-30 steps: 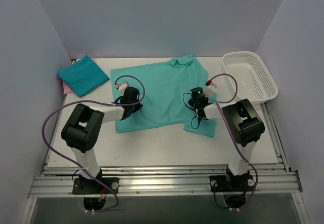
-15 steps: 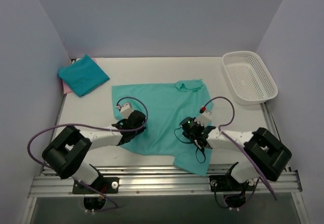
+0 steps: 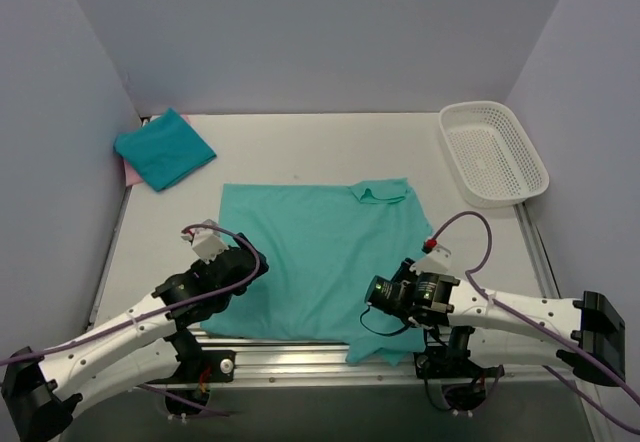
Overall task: Fold and stack the t-shirts
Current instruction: Flatten out the tshirt
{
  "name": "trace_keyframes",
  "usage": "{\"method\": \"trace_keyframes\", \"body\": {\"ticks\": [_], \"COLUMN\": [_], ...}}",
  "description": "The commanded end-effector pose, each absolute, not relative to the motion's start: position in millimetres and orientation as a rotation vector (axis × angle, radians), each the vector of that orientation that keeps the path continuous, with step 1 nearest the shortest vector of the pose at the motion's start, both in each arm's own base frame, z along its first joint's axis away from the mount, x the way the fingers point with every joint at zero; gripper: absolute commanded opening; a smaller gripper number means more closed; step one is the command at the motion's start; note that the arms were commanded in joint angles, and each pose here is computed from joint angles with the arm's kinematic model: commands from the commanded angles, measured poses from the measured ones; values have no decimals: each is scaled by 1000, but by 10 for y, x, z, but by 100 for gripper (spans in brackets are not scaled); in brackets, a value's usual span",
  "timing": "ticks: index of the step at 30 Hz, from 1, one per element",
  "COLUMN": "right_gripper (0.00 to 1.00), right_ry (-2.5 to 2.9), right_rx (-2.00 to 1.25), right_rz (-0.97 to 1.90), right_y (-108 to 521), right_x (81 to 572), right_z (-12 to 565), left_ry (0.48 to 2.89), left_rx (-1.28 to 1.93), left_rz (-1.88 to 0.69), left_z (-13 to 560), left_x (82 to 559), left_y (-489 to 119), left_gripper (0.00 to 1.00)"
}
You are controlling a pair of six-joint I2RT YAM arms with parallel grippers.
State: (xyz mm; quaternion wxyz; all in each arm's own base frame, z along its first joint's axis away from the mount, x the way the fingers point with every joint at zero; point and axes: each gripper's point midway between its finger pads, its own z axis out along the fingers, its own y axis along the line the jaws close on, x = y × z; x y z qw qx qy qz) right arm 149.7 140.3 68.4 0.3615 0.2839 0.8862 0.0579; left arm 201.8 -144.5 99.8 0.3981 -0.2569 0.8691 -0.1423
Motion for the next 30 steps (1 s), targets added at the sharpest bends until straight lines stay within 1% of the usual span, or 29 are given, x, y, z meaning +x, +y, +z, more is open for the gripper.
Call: {"method": "trace_keyframes", "body": {"ticks": [1, 2, 3, 4, 5, 6, 7, 8, 9, 10, 11, 12, 13, 14, 15, 16, 17, 18, 19, 22, 23, 26, 30], "right_gripper": [24, 35, 64, 74, 82, 93, 95, 96, 96, 95, 92, 89, 88, 85, 85, 84, 84, 84, 83, 78, 77, 77, 75], "right_ry": [2153, 2144, 2096, 2070, 2046, 2025, 1976, 1950, 1953, 1970, 1951, 1987, 1953, 1971, 1963, 1947, 1967, 1962, 1988, 2002, 2026, 2051, 2088], "right_rx": [705, 648, 627, 604, 557, 533, 535, 550, 520, 527, 552, 544, 568, 552, 597, 619, 628, 671, 679, 730, 732, 721, 728], "right_rz": [92, 83, 108, 97, 78, 21, 16, 25, -82, -62, -11, -30, 27, -3, -28, -10, -57, -104, -100, -58, -82, -105, -97], "right_y": [1276, 1320, 1454, 1495, 1552, 1571, 1633, 1707, 1590, 1645, 1744, 1641, 1691, 1654, 1509, 1516, 1463, 1267, 1269, 1134, 1107, 1133, 1167], "right_x": [1653, 1701, 1821, 1890, 1969, 2073, 2222, 2363, 2574, 2713, 2916, 3109, 3289, 3396, 3550, 3686, 3794, 3925, 4060, 4352, 4397, 4544, 4624], "right_z": [903, 956, 1070, 1134, 1210, 1221, 1405, 1480, 1473, 1517, 1540, 1521, 1598, 1527, 1509, 1586, 1456, 1418, 1311, 1189, 1033, 862, 693], "left_ry": [2081, 2060, 2012, 1997, 1977, 1965, 1967, 1963, 1971, 1961, 1958, 1959, 1966, 1965, 1969, 1977, 1965, 1962, 1959, 1930, 1921, 1912, 1922], "left_rx": [-692, -682, -680, -666, -649, -641, -618, -614, -604, -602, -603, -602, -597, -594, -581, -574, -580, -575, -573, -583, -586, -597, -598], "left_rz": [-262, -271, -290, -288, -293, -293, -273, -271, -252, -245, -244, -237, -247, -261, -265, -264, -279, -280, -280, -309, -318, -323, -308], "left_z": [1272, 1344, 1459, 1534, 1611, 1671, 1728, 1769, 1754, 1798, 1802, 1779, 1743, 1745, 1733, 1686, 1725, 1734, 1731, 1801, 1806, 1792, 1765], "left_x": [2033, 2069, 2150, 2205, 2267, 2312, 2371, 2403, 2442, 2472, 2489, 2501, 2498, 2489, 2482, 2459, 2444, 2435, 2420, 2393, 2376, 2368, 2386], "left_y": [-1104, -1114, -1142, -1182, -1224, -1260, -1315, -1347, -1388, -1400, -1414, -1418, -1435, -1441, -1440, -1425, -1400, -1377, -1353, -1287, -1262, -1222, -1214], "left_gripper": [94, 94, 94, 94, 94, 94, 94, 94, 94, 94, 94, 94, 94, 94, 94, 94, 94, 94, 94, 94, 94, 94, 94]}}
